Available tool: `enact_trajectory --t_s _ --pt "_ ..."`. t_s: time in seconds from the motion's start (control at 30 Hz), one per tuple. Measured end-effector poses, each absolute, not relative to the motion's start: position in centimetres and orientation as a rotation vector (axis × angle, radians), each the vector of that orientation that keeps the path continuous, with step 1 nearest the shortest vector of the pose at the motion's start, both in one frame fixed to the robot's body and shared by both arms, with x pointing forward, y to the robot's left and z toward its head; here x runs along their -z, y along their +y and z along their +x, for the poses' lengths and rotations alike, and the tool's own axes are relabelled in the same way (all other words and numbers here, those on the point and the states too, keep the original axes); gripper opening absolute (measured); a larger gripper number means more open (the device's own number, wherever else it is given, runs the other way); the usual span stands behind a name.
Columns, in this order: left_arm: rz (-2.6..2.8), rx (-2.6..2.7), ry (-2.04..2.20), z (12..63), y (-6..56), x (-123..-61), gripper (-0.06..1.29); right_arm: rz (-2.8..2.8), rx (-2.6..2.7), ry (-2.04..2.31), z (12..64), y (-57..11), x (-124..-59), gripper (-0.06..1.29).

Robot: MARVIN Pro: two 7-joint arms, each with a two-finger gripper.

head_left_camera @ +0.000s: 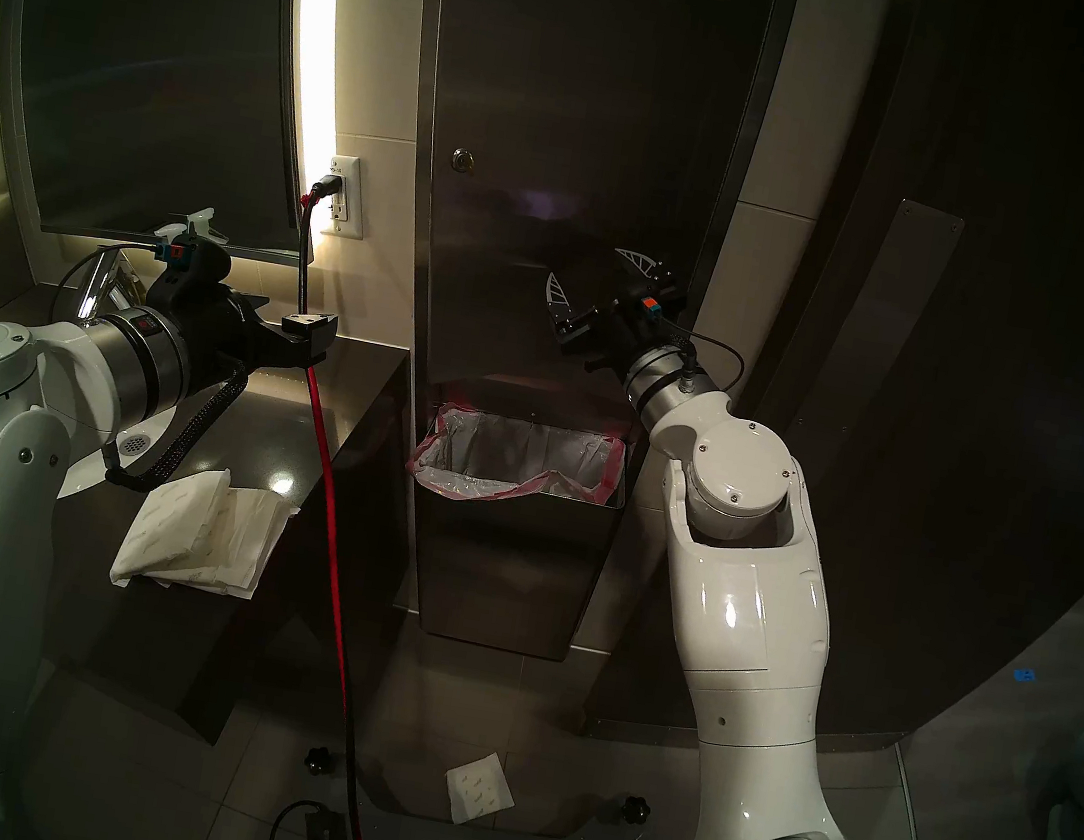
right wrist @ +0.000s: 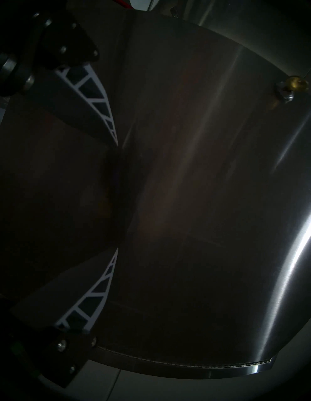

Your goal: Twist key and close towel dispenser

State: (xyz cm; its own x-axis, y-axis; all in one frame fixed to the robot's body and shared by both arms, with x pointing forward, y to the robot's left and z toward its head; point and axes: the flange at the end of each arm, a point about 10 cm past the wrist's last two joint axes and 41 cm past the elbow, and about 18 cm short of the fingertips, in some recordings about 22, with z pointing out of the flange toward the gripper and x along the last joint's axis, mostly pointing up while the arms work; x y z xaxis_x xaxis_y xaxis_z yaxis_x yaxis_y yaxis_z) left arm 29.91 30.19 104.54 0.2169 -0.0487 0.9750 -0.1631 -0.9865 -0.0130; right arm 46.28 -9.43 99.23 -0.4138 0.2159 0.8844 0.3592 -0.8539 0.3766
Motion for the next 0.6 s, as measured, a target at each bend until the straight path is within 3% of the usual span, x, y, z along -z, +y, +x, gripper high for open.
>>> enact_trajectory --t_s 0.6 --pt "2.378 -1.898 -0.208 29.9 30.2 -104.5 1.26 -1.767 2.404 -0.482 48.2 -6.3 -98.4 1.22"
